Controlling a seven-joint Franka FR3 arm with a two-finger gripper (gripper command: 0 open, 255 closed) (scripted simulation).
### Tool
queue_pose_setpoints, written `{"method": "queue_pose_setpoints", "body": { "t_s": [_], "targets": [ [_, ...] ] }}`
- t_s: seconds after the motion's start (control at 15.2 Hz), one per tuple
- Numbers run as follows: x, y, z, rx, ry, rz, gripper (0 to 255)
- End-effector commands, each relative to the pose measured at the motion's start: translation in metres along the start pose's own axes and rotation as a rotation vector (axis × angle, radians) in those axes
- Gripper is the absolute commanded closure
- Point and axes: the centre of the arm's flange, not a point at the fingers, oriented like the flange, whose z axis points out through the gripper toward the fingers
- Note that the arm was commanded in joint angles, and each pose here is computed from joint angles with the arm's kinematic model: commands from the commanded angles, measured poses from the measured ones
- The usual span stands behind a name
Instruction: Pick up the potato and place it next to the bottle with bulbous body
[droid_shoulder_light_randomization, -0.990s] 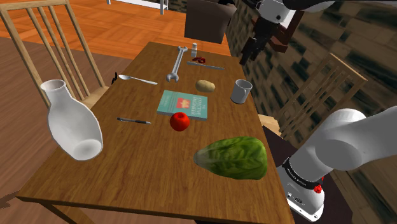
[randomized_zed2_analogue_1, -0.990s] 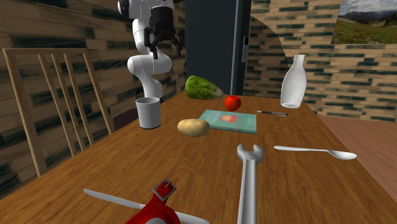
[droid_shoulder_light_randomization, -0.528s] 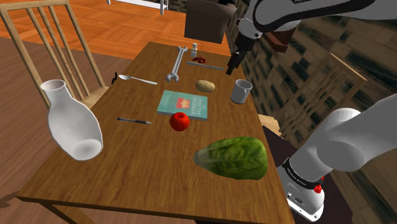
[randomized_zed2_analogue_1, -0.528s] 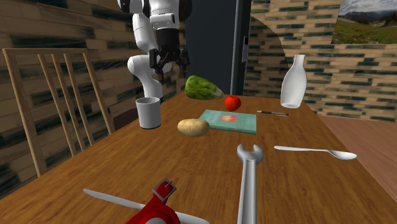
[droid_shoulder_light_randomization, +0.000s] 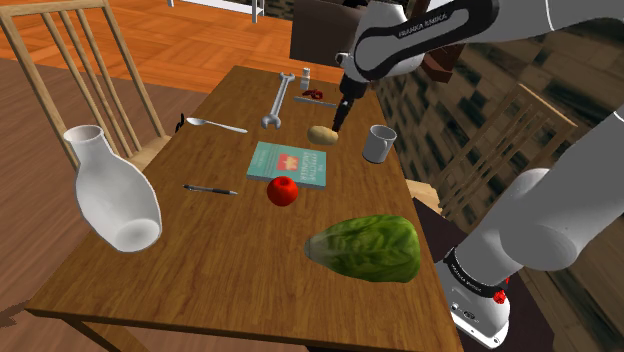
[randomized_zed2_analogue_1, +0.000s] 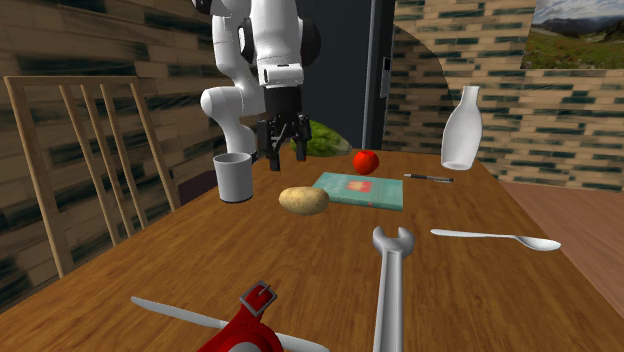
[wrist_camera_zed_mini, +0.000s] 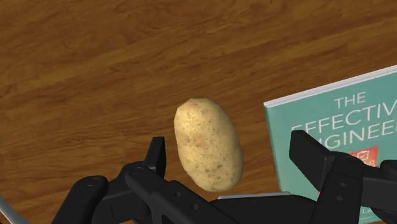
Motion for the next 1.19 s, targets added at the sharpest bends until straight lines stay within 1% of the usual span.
{"method": "queue_pose_setpoints", "body": {
  "t_s": [0.0,0.07,0.13,0.59,1.12],
  "targets": [
    [0.014,0.006,0.022,-0.003,0.000,-0.056,0],
    [0.022,0.007,0.032,-0.005,-0.001,-0.082,0],
    [0.025,0.008,0.037,-0.005,-0.001,-0.094,0],
    [0.025,0.008,0.077,-0.005,-0.001,-0.094,0],
    [0.025,0.008,0.077,-0.005,-0.001,-0.094,0]
  ]
}}
